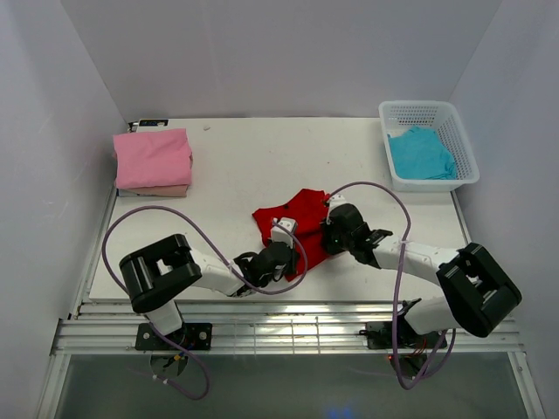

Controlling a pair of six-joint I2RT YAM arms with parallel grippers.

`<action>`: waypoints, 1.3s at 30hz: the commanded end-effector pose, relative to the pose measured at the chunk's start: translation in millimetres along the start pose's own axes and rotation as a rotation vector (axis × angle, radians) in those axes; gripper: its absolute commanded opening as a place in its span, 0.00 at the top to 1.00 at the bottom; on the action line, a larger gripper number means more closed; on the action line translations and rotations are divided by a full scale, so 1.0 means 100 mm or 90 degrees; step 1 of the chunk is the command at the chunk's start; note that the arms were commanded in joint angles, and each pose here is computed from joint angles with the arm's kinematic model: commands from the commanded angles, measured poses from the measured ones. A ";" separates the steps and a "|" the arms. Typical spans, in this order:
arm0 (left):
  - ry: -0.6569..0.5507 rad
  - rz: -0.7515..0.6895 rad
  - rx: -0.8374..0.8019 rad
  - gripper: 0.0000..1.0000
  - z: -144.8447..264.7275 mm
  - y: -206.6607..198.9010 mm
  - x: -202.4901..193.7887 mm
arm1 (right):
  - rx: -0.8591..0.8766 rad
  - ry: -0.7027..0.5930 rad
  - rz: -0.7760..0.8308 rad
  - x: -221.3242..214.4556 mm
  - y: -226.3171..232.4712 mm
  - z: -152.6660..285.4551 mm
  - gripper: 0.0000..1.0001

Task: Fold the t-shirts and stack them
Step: Fold the tshirt

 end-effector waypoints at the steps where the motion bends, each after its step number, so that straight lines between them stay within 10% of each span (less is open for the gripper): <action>1: 0.091 -0.045 0.055 1.00 0.18 0.30 -0.41 | -0.001 -0.040 -0.006 0.24 0.03 -0.08 0.92; 26: 0.120 -0.051 0.059 1.00 0.39 0.39 -0.69 | 0.043 -0.080 0.006 1.14 0.28 -0.77 0.92; 39: 0.133 -0.074 0.057 1.00 0.60 0.50 -0.76 | 0.020 -0.112 0.045 1.12 0.26 -0.20 0.92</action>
Point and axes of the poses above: each gripper's point midway between its finger pads, its own z axis back along the fingers, its own y axis along the line the jaws close on, x = y × z, the point moved 3 cm from there along z, back along the fingers, and after that the axes turned 11 degrees about z, right-handed, at the moved point
